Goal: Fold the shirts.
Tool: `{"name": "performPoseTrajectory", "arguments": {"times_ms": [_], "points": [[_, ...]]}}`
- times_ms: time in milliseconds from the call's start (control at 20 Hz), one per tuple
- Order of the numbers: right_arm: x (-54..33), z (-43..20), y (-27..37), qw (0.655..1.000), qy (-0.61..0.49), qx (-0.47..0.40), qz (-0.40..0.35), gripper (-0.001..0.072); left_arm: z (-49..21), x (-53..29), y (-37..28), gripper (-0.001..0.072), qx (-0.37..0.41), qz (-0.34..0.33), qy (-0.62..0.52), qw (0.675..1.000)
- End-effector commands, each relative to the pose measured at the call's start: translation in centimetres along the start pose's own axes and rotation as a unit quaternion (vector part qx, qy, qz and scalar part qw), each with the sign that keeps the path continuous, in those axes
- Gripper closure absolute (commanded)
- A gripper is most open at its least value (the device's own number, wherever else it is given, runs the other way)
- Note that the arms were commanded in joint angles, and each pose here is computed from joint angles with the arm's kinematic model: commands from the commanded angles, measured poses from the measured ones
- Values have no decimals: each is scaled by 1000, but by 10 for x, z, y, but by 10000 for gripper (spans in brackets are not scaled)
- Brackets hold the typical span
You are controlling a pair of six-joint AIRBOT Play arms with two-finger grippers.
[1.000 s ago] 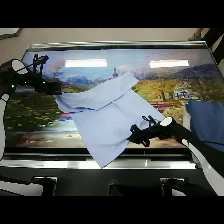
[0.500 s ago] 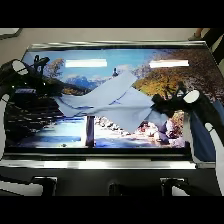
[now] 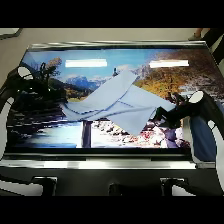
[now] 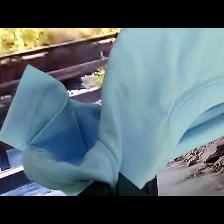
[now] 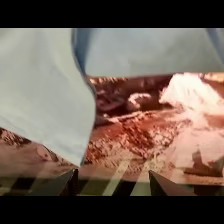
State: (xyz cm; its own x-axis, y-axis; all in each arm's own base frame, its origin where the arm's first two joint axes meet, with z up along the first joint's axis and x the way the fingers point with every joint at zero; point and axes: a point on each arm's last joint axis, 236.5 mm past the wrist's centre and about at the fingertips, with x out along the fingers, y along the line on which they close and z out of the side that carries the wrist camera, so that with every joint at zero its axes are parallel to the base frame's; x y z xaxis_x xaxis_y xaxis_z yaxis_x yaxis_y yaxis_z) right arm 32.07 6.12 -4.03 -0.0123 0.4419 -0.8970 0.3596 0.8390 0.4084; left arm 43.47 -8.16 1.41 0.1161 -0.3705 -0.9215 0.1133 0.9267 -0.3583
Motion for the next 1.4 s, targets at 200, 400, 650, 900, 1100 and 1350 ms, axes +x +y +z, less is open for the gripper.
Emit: {"name": "performPoseTrajectory", "arguments": {"times_ms": [200, 400, 650, 900, 1100, 1350], "points": [[83, -32, 44, 997, 22, 20, 72, 158, -2, 2, -2, 677, 2, -6, 3, 1000], [98, -24, 68, 993, 7, 61, 102, 318, -2, 2, -3, 677, 1, -8, 2, 1000], [72, -17, 89, 994, -6, -18, 111, 667, -4, -6, -7, 678, 9, -13, 6, 1000], [-162, 67, 150, 912, -341, -229, 11, 667, 65, -169, -55, 679, 57, -13, -261, 964], [-501, -24, 187, 658, -711, -247, -18, 667, 24, -449, -106, 678, 43, 5, -598, 800], [-599, -173, 163, 560, -797, -218, 62, 667, -140, -602, -169, 678, 45, 32, -781, 622]]}}
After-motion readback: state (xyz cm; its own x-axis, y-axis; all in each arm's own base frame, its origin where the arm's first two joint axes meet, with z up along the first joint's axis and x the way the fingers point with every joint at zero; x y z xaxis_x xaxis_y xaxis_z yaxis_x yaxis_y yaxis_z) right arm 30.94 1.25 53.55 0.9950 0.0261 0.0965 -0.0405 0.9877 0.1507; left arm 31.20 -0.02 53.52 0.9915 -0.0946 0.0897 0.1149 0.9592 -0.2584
